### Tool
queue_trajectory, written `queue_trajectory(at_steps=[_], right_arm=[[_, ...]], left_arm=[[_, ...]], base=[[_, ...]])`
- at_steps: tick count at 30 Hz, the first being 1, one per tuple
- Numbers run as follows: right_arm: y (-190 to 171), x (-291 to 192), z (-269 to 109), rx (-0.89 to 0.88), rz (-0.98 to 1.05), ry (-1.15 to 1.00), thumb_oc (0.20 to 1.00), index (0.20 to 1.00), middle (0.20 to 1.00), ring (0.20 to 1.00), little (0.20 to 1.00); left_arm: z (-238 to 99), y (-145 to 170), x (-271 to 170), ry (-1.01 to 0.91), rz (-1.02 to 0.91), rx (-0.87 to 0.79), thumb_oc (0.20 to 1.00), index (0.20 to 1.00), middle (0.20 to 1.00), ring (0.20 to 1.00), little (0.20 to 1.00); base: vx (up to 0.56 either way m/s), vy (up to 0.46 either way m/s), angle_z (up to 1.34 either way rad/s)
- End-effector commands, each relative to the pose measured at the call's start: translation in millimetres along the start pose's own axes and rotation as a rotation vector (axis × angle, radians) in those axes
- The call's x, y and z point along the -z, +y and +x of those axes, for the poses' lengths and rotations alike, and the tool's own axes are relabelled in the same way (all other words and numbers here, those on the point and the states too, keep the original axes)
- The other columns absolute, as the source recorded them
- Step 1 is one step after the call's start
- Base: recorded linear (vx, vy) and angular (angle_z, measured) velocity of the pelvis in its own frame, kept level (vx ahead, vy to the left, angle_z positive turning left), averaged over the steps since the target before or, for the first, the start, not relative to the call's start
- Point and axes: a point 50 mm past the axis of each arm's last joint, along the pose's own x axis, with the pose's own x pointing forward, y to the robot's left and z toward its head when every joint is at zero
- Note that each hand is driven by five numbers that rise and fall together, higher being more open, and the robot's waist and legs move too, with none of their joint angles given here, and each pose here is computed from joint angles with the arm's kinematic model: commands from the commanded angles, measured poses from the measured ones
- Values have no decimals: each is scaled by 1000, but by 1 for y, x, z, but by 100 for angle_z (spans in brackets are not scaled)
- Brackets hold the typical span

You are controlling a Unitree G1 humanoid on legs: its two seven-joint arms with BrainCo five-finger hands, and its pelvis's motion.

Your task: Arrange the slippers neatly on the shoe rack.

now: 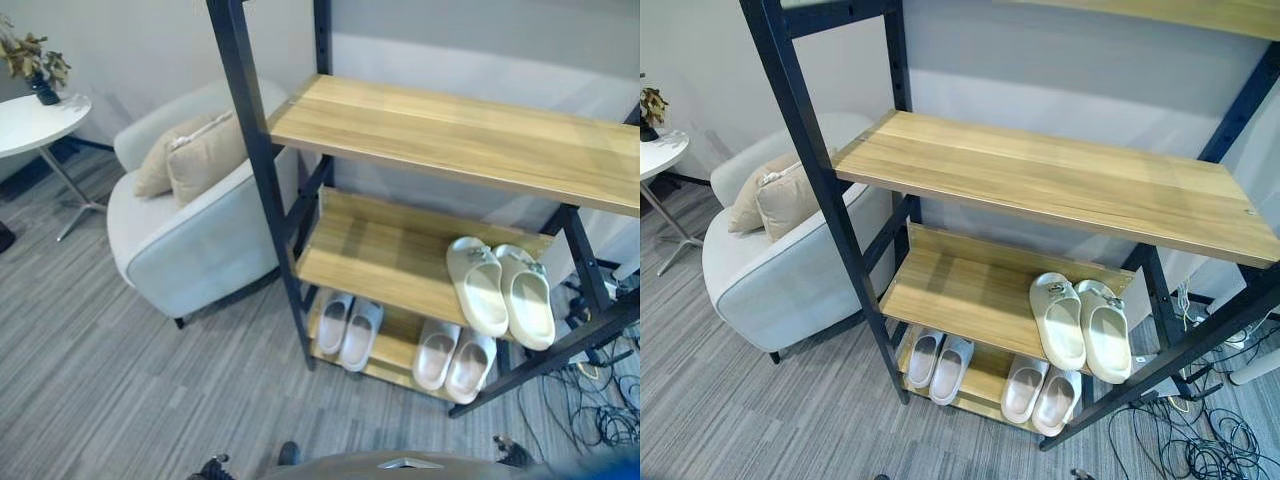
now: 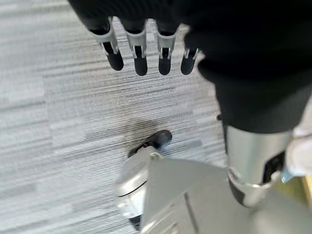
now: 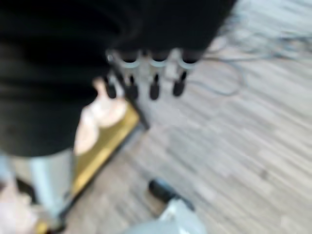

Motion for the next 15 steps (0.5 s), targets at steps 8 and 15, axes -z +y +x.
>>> queue_trajectory(at_steps=[8, 15], right_arm=[[14, 42, -8, 25, 321, 229, 1000, 1000, 1000, 1000, 1000], [22, 48, -11, 1, 331, 267, 1000, 1000, 1000, 1000, 1000]], left_arm=[[2, -2, -5, 1, -89, 24, 1000, 1000, 1000, 1000, 1000], [2, -11, -14, -30, -111, 60, 1000, 1000, 1000, 1000, 1000]], base=[[-2, 0, 0], [-2, 0, -1]])
